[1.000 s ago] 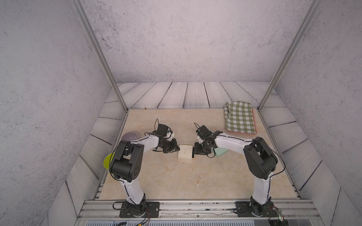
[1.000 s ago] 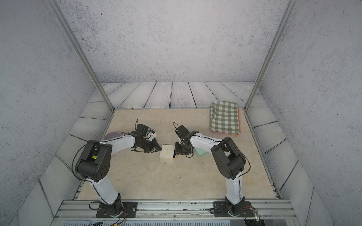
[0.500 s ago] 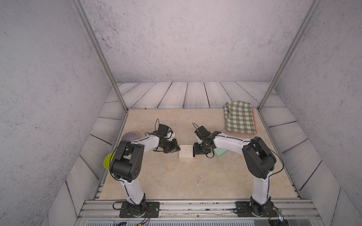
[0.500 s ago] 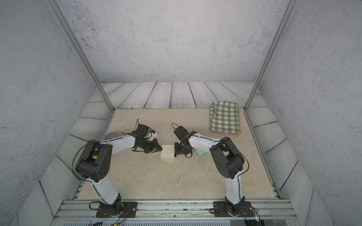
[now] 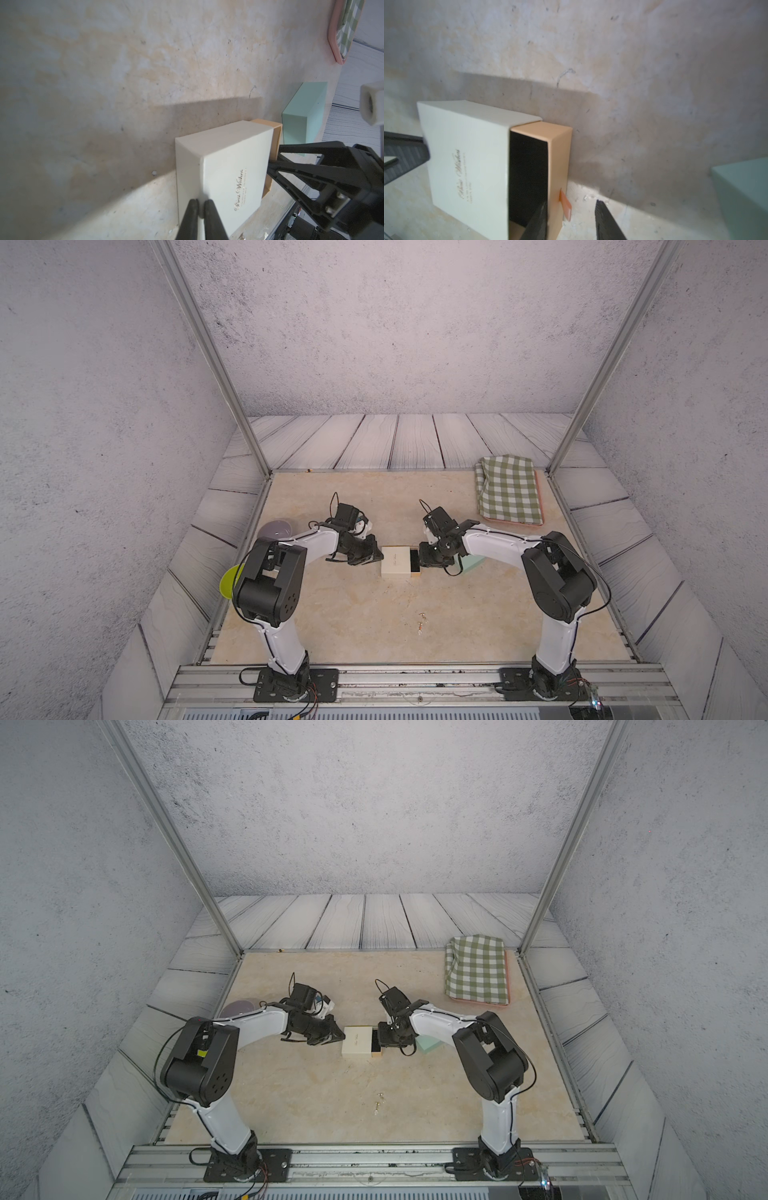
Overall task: Place the earrings into the drawer-style jewelry box
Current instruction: Open the drawer in the jewelry box, then adjust the jewelry box at the center of the board, then pick up the earring from the center of the board.
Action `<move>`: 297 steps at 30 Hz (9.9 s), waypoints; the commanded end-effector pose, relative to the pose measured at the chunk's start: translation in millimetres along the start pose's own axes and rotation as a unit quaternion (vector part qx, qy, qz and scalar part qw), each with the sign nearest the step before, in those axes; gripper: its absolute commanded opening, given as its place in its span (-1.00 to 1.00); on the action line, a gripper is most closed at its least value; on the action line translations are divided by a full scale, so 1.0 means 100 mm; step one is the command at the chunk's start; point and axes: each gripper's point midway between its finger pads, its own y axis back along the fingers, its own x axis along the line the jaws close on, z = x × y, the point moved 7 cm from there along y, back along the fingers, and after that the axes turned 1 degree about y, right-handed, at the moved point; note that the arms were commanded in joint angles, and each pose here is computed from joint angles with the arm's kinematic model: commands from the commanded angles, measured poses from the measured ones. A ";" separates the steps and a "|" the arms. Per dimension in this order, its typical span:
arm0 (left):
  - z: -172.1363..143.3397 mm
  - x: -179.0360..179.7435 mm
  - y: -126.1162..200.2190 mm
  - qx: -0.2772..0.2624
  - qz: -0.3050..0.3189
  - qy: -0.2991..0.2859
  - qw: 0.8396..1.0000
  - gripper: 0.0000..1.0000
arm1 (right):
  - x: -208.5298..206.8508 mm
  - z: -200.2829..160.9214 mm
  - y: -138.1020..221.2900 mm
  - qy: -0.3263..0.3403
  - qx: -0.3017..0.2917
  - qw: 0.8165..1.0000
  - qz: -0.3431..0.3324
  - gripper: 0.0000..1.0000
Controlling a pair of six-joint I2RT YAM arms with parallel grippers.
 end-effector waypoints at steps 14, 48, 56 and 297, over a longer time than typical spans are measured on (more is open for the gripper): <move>-0.38 0.69 -0.20 0.062 0.174 0.062 0.981 -0.79 | -0.39 -0.19 0.06 -0.015 0.039 0.996 -0.074 -0.23; -0.36 0.66 -0.21 0.062 0.165 0.059 0.982 -0.78 | -0.47 -0.15 0.15 -0.021 0.035 0.997 -0.059 -0.24; -0.36 0.59 -0.22 0.064 0.160 0.049 0.984 -0.79 | -0.34 -0.13 0.12 -0.006 0.038 0.999 -0.029 -0.23; -1.57 -1.18 -0.23 0.047 -0.024 -0.611 0.790 -1.00 | -0.82 -0.86 1.48 0.012 -0.257 0.951 0.173 0.90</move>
